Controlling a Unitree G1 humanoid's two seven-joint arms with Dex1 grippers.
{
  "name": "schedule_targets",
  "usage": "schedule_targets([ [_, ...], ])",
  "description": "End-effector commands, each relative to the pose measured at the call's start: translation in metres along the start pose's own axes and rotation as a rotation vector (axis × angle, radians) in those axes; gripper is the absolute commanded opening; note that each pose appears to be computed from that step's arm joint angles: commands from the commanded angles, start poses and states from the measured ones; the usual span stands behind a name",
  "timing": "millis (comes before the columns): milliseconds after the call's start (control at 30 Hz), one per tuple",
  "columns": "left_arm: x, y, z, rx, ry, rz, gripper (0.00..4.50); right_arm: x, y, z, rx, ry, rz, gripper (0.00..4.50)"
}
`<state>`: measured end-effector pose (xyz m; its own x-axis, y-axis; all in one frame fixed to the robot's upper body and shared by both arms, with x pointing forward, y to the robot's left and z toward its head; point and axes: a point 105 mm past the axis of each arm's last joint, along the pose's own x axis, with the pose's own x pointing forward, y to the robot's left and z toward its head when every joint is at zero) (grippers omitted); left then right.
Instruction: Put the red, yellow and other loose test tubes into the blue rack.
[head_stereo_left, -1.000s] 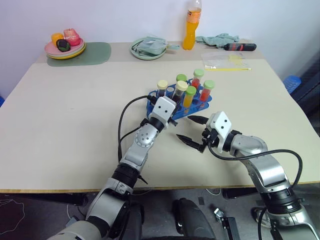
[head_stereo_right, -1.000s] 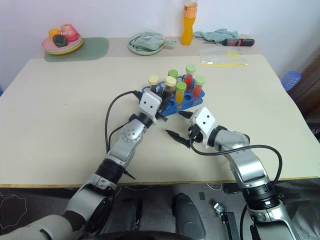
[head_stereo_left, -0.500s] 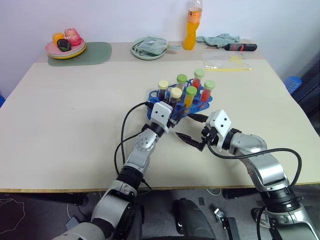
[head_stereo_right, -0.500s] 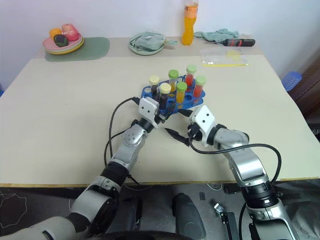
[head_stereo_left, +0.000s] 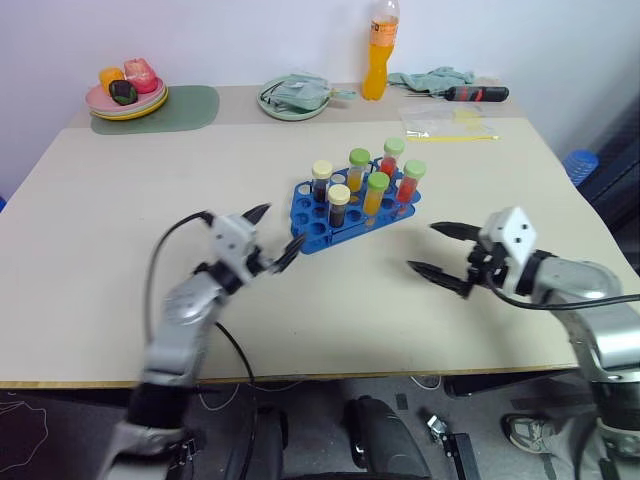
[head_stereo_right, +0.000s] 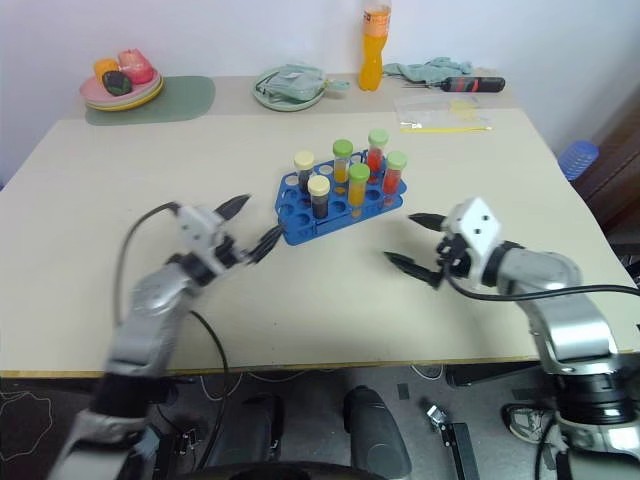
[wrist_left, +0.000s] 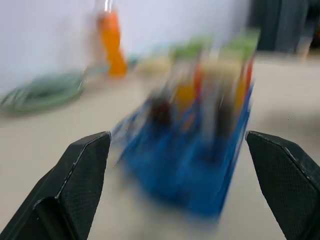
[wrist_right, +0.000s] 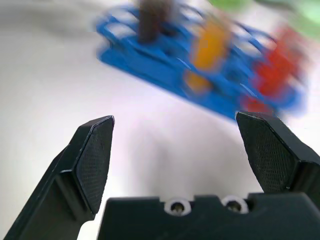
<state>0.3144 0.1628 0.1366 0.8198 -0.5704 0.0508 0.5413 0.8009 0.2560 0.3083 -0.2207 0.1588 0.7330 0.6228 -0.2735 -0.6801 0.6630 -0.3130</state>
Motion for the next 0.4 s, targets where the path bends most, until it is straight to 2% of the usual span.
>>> schedule_targets([
  [33,-0.027,0.02,0.005,0.011,0.058,0.052,4.45,-0.019,-0.02,-0.003,-0.015,0.02,-0.06,4.31],
  [133,-0.056,0.039,-0.004,0.031,0.149,0.136,4.45,-0.026,-0.025,-0.013,-0.007,0.049,-0.06,4.31],
  [400,-0.079,0.04,-0.013,0.058,0.241,0.175,4.45,-0.013,-0.035,-0.01,0.03,-0.011,-0.059,4.31],
])
